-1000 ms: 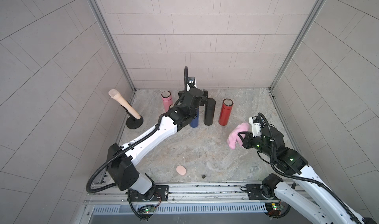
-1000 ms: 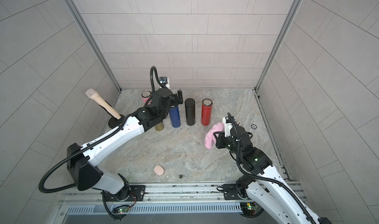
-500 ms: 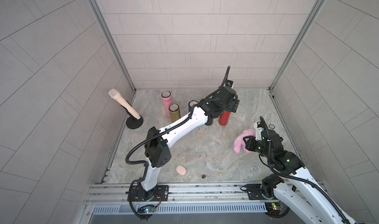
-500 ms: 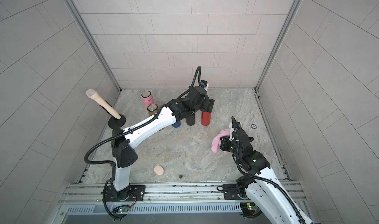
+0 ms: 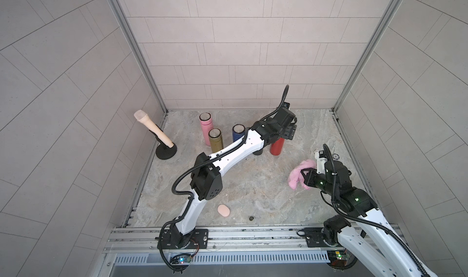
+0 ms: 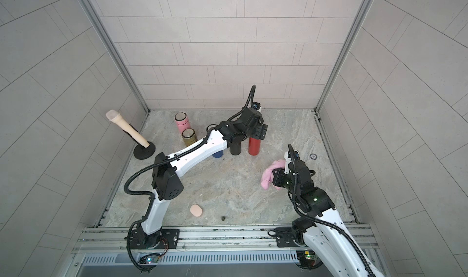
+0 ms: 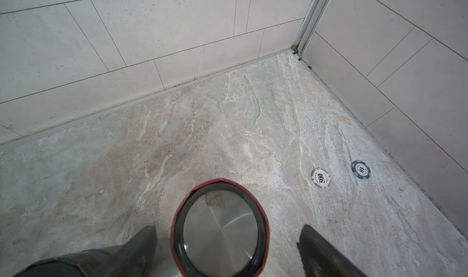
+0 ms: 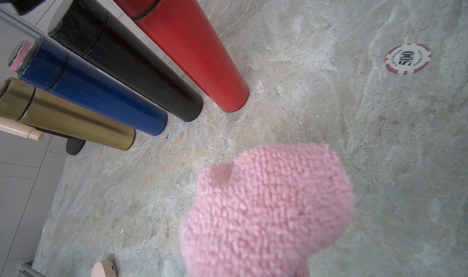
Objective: Wipe the surface of the thermos
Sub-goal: Pick up the thermos from the center of the board, then wipe the dirt from the surface of the thermos.
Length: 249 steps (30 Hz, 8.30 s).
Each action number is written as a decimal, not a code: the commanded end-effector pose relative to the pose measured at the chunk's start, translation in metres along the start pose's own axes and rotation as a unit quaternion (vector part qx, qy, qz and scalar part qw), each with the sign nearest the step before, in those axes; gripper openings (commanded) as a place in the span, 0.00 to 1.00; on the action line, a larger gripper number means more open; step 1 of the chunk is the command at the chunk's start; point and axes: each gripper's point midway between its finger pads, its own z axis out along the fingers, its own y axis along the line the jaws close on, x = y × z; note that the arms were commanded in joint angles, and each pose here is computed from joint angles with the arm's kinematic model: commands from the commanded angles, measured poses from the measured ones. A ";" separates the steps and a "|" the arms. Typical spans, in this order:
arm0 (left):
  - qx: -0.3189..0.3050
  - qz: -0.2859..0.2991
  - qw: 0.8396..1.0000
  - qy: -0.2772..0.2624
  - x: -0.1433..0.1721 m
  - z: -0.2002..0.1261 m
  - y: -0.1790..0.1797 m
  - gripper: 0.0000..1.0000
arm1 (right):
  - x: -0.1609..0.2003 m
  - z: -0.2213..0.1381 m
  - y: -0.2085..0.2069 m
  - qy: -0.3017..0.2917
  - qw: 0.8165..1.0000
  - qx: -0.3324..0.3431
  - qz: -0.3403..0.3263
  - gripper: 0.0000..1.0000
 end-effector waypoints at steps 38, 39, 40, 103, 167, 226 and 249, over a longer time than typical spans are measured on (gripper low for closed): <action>0.144 -0.200 0.969 0.030 0.051 -0.055 -0.026 0.00 | 0.000 0.016 0.004 -0.038 0.997 -0.062 0.023 0.00; 0.151 -0.222 0.963 0.029 0.054 -0.065 -0.027 0.00 | 0.001 0.019 0.003 -0.040 0.997 -0.063 0.027 0.00; 0.156 -0.235 0.959 0.029 0.058 -0.072 -0.028 0.00 | 0.002 0.022 0.004 -0.042 0.996 -0.068 0.030 0.00; 0.257 0.068 0.963 -0.042 0.067 -0.179 -0.032 0.00 | 0.036 0.089 0.038 0.075 0.994 -0.075 0.032 0.00; 0.162 -0.043 0.983 -0.069 0.063 -0.129 -0.011 0.00 | 0.037 0.046 0.066 0.075 0.978 -0.191 0.047 0.00; 0.387 0.201 0.900 0.025 0.120 -0.145 -0.049 0.00 | -0.044 -0.029 0.130 0.021 0.943 -0.327 0.061 0.00; 0.261 0.022 0.961 -0.085 0.040 -0.147 -0.018 0.00 | 0.054 0.031 0.039 0.075 0.979 -0.177 0.071 0.00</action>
